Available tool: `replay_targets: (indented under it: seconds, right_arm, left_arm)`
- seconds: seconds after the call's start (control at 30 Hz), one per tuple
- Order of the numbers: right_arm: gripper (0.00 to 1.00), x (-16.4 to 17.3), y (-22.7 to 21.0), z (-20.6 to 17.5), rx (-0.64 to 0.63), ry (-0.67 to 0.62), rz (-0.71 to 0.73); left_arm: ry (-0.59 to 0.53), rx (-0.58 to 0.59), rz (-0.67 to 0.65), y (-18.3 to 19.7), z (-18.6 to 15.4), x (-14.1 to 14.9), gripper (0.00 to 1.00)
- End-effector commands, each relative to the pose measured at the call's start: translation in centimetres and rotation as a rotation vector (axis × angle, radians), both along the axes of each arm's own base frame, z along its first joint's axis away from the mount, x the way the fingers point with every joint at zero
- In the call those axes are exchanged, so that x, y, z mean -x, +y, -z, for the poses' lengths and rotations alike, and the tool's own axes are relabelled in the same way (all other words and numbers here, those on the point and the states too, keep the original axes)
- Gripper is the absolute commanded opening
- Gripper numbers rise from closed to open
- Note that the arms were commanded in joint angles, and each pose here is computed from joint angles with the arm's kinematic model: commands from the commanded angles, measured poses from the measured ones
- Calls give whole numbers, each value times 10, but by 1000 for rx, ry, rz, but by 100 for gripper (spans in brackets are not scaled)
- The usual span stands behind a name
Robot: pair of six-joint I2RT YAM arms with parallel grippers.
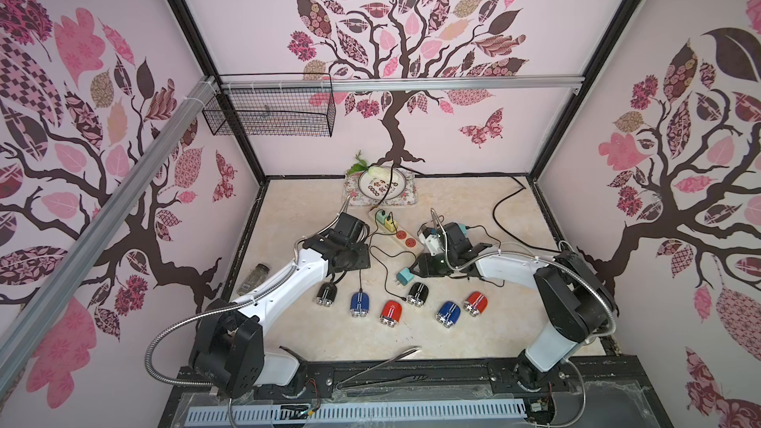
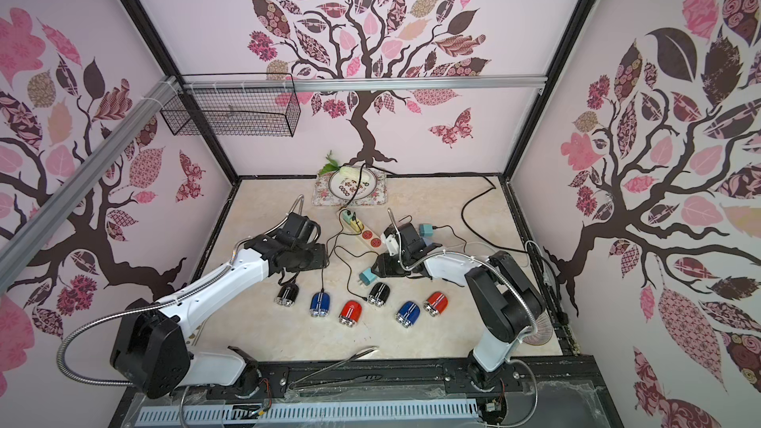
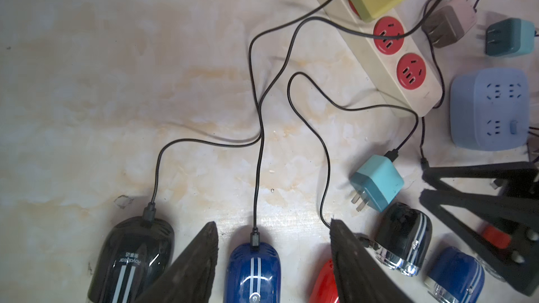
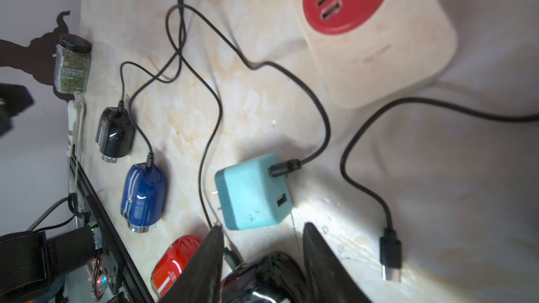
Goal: Unplug the electric shaver
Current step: Place the plug at the center of the board, then pick up the electric shaver from the center of the board.
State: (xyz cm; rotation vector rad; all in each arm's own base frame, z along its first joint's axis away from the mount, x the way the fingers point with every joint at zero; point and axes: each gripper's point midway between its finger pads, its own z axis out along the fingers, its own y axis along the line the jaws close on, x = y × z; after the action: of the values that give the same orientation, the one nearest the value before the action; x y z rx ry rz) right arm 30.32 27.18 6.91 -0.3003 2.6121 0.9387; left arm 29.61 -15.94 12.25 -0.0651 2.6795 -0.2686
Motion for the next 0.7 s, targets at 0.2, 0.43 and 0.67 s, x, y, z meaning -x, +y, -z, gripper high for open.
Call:
replay_targets:
  seconds: [0.2,0.43,0.67]
  right_arm:
    - [50,-14,-7,-46,30,-109,14]
    - [53,-15,-5,-61,8,-121,26]
    - [54,-14,0,-59,-2,-102,28]
  left_arm:
    - [77,-103,-15,-2,37,52,74]
    - [136,-161,-61,10,61,80,74]
    - [163,-161,-46,8,73,90,74]
